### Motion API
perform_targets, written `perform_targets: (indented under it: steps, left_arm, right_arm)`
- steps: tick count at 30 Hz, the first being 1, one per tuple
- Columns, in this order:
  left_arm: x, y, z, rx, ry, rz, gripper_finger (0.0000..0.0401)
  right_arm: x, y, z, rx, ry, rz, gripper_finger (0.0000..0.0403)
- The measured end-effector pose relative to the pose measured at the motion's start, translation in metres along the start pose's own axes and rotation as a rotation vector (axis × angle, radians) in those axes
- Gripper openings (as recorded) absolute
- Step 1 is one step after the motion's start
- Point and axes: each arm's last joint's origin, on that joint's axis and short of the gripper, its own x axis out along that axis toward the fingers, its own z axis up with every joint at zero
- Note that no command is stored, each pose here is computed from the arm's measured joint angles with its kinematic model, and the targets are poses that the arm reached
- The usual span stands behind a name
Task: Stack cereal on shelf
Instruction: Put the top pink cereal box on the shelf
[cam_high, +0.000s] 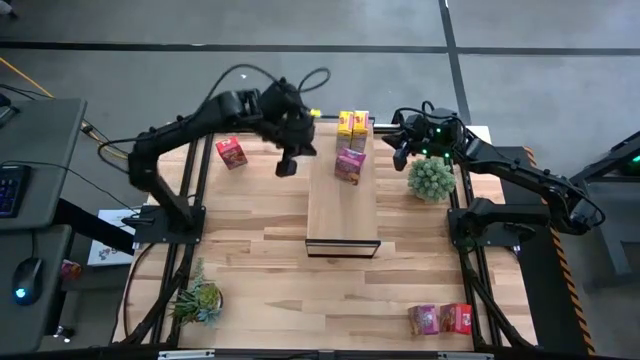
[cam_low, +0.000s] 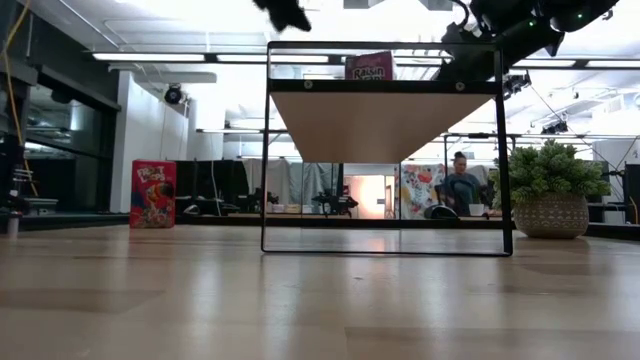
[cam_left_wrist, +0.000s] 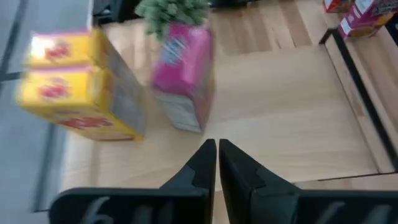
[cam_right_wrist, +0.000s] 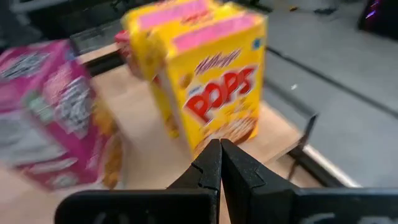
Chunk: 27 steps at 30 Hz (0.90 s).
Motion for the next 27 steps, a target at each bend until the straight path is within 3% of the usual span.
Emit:
perform_targets:
  steps: [7, 12, 16, 18, 20, 24, 27]
  left_arm:
    - [0.033, -0.013, -0.078, -0.031, -0.224, 0.101, 0.0002]
    - [0.050, -0.020, -0.106, -0.093, -0.390, 0.162, 0.0001]
    - [0.062, -0.019, -0.111, -0.117, -0.394, 0.167, 0.0001]
    - [0.068, -0.016, -0.112, -0.139, -0.374, 0.224, 0.0001]
    - [0.073, -0.011, -0.109, -0.149, -0.373, 0.275, 0.0000]
    - [0.090, -0.003, -0.106, -0.168, -0.339, 0.275, 0.0000]
    - [0.103, 0.003, -0.102, -0.165, -0.318, 0.269, 0.0000]
  right_arm:
    - [0.001, 0.010, -0.011, 0.009, 0.094, 0.125, 0.0000]
    - [0.004, 0.037, -0.012, -0.013, 0.101, 0.238, 0.0000]
    - [0.004, 0.065, -0.017, -0.045, 0.125, 0.300, 0.0000]
    - [0.002, 0.078, -0.019, -0.060, 0.129, 0.317, 0.0000]
    - [0.001, 0.089, -0.020, -0.051, 0.120, 0.295, 0.0000]
    - [0.006, 0.109, -0.019, 0.027, 0.039, 0.213, 0.0000]
    - [0.010, 0.123, -0.018, 0.038, -0.011, 0.223, 0.0000]
